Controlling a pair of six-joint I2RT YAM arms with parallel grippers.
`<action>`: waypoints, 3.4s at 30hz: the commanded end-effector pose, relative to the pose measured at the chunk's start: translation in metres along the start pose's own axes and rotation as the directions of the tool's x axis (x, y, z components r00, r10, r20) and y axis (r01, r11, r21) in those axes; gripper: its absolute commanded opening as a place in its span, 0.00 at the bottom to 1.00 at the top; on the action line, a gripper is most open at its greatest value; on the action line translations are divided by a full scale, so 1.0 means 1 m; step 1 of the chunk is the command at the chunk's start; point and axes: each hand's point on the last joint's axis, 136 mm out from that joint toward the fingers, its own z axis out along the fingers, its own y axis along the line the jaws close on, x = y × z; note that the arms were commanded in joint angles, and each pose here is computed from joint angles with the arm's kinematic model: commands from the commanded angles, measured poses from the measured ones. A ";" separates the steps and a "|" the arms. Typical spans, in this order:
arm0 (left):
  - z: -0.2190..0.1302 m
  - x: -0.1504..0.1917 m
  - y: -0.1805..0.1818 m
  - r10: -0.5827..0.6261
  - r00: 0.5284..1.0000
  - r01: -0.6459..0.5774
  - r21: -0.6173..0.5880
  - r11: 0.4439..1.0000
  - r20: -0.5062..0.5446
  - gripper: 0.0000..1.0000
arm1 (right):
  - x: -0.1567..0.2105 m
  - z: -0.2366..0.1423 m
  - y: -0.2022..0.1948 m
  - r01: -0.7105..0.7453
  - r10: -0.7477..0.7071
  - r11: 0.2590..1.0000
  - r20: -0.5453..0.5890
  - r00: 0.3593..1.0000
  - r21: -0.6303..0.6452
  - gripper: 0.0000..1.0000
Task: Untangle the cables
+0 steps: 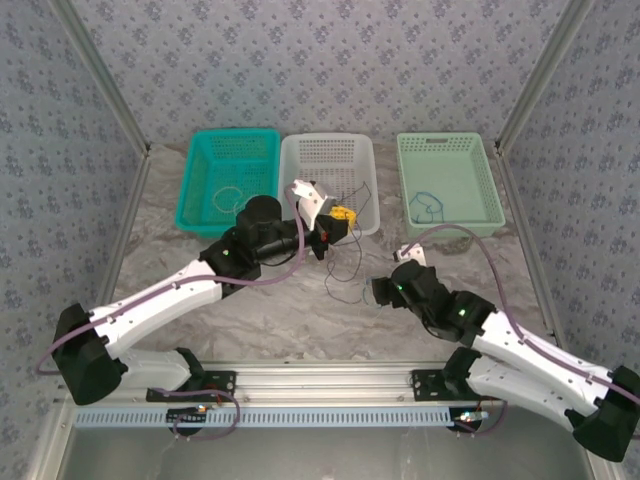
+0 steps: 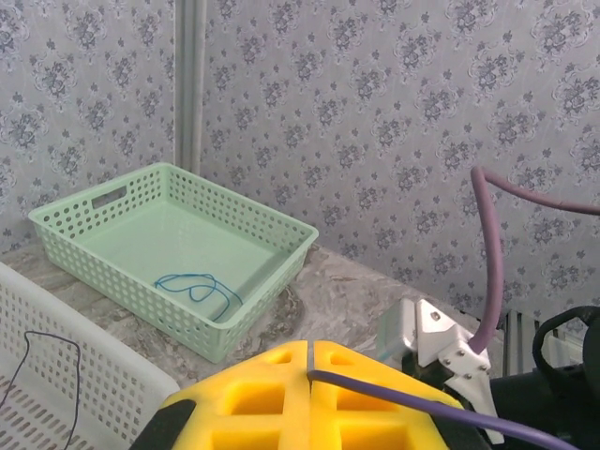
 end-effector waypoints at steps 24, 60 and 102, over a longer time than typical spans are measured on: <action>0.009 0.004 0.027 0.094 0.991 -0.108 -0.140 0.984 -0.097 0.00 | -0.072 -0.055 0.084 0.125 -0.039 0.931 0.248 0.968 -0.342 0.87; -0.078 0.045 0.096 0.014 0.995 -0.062 -0.510 0.858 -0.097 0.99 | -0.282 -0.136 0.096 0.276 -0.176 0.940 0.406 0.897 -0.202 0.00; -0.095 0.089 0.118 -0.091 0.988 0.006 -0.565 0.825 -0.123 0.99 | -0.274 0.153 0.064 -0.065 0.043 0.954 -0.081 0.996 -0.292 0.33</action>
